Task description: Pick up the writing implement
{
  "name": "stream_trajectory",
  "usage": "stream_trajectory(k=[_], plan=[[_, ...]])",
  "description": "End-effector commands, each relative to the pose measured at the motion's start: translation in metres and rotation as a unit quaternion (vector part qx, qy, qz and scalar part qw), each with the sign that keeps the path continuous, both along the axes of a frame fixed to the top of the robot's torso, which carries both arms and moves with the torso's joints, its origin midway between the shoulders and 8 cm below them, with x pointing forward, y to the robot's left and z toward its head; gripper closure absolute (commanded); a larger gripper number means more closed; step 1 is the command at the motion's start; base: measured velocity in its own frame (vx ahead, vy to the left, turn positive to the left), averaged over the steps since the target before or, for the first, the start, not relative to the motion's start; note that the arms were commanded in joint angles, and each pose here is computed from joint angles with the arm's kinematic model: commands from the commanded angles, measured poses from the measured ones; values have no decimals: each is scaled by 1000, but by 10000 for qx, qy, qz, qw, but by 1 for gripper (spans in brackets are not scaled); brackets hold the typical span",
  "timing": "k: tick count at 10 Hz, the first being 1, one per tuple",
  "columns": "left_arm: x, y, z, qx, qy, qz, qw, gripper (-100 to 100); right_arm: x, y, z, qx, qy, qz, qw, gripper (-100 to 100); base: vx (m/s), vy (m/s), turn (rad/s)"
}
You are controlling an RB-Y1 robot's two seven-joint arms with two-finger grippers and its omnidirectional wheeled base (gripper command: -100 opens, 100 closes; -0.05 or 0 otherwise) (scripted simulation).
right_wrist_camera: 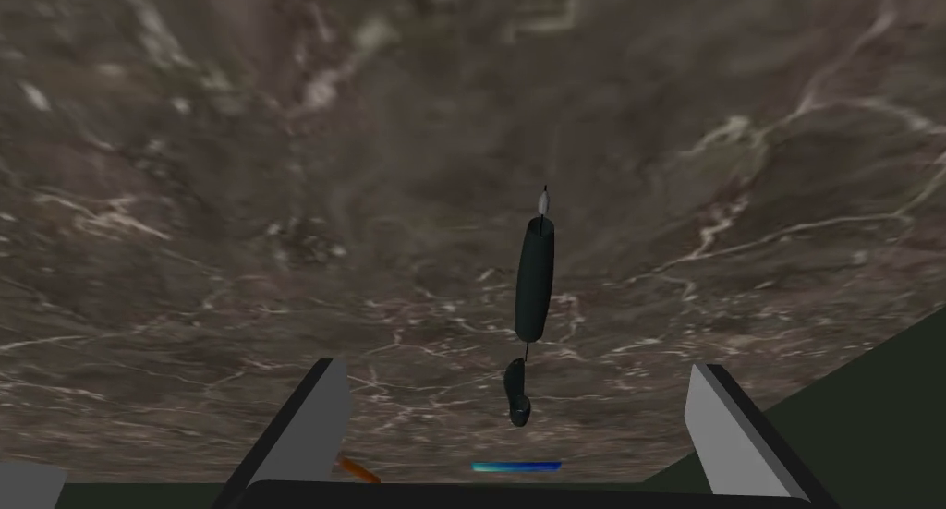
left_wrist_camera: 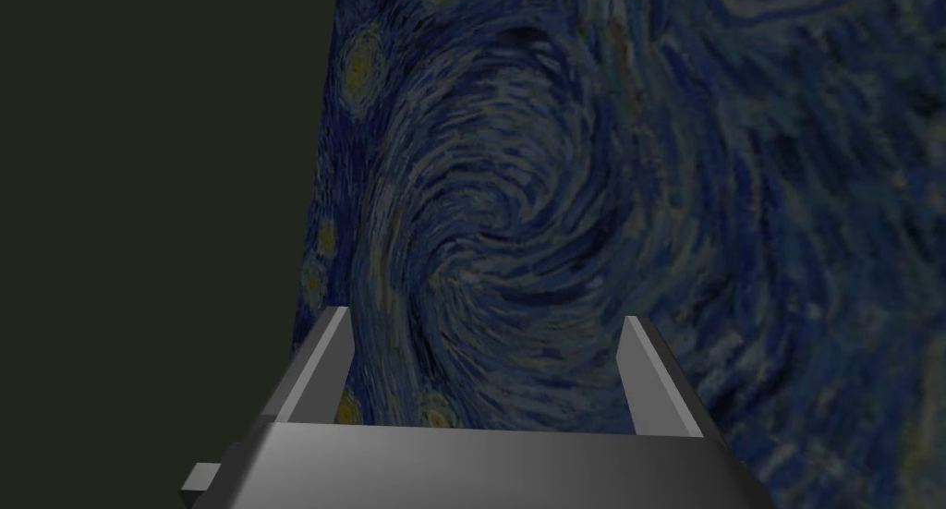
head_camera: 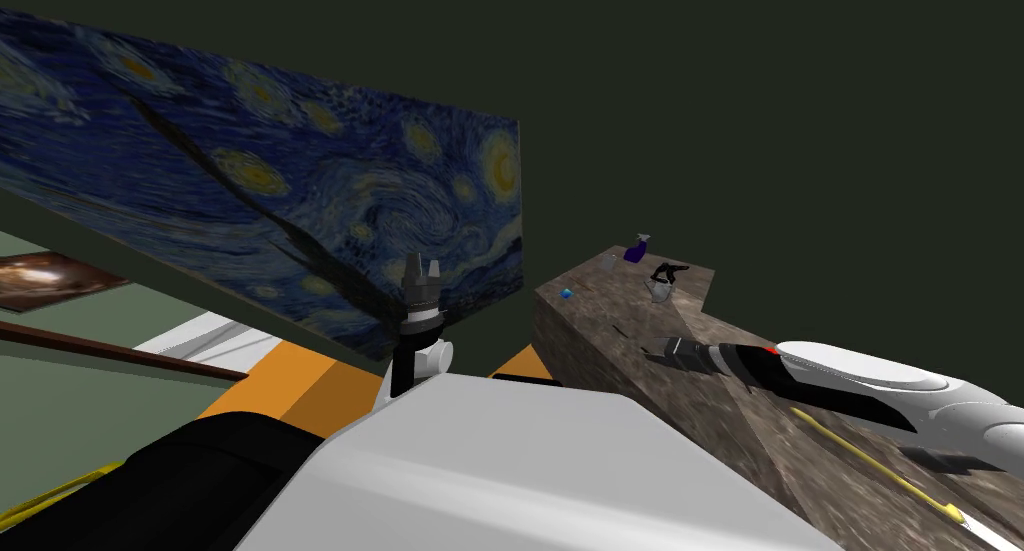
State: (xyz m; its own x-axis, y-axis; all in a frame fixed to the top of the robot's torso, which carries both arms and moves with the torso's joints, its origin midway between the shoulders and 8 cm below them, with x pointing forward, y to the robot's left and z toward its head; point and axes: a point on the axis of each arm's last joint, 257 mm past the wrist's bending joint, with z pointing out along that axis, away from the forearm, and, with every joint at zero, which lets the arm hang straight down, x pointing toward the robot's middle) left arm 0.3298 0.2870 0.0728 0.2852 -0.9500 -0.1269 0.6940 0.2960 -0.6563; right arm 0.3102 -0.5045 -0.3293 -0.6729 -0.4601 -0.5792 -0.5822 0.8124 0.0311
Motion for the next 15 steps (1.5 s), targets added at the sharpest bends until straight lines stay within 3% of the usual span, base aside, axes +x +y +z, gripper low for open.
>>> stream_trajectory(k=[1,2,4,5,9,11,13,14,15], plan=[[0,0,0,0,0,0,10000,0,0,0,0,0,0,0,10000,0,0,0,0],[0,0,0,0,0,0,10000,0,-2,1,-11,5,-17,-51,10000,-100,18,5,87],[0,0,0,0,0,0,10000,0,-3,0,-12,12,-14,-62,10000,-100,21,9,42],[0,0,0,0,0,0,10000,0,-3,0,-12,7,-19,-62,10000,100,0,0,0],[0,0,0,0,0,0,10000,0,-3,2,-12,25,-14,-49,10000,100,0,0,0],[0,0,0,0,0,0,10000,0,0,8,-8,179,-22,-67,9998,-100,-28,-45,53],[0,0,0,1,0,-1,10000,0,-1,8,-8,180,-20,-65,9998,-100,-79,-83,94],[0,0,0,0,1,0,10000,0,-1,9,-7,193,-17,-66,9998,0,-6,-4,1],[0,0,0,0,0,0,10000,0,-2,8,-18,164,-44,-121,9998,-100,13,25,95]])
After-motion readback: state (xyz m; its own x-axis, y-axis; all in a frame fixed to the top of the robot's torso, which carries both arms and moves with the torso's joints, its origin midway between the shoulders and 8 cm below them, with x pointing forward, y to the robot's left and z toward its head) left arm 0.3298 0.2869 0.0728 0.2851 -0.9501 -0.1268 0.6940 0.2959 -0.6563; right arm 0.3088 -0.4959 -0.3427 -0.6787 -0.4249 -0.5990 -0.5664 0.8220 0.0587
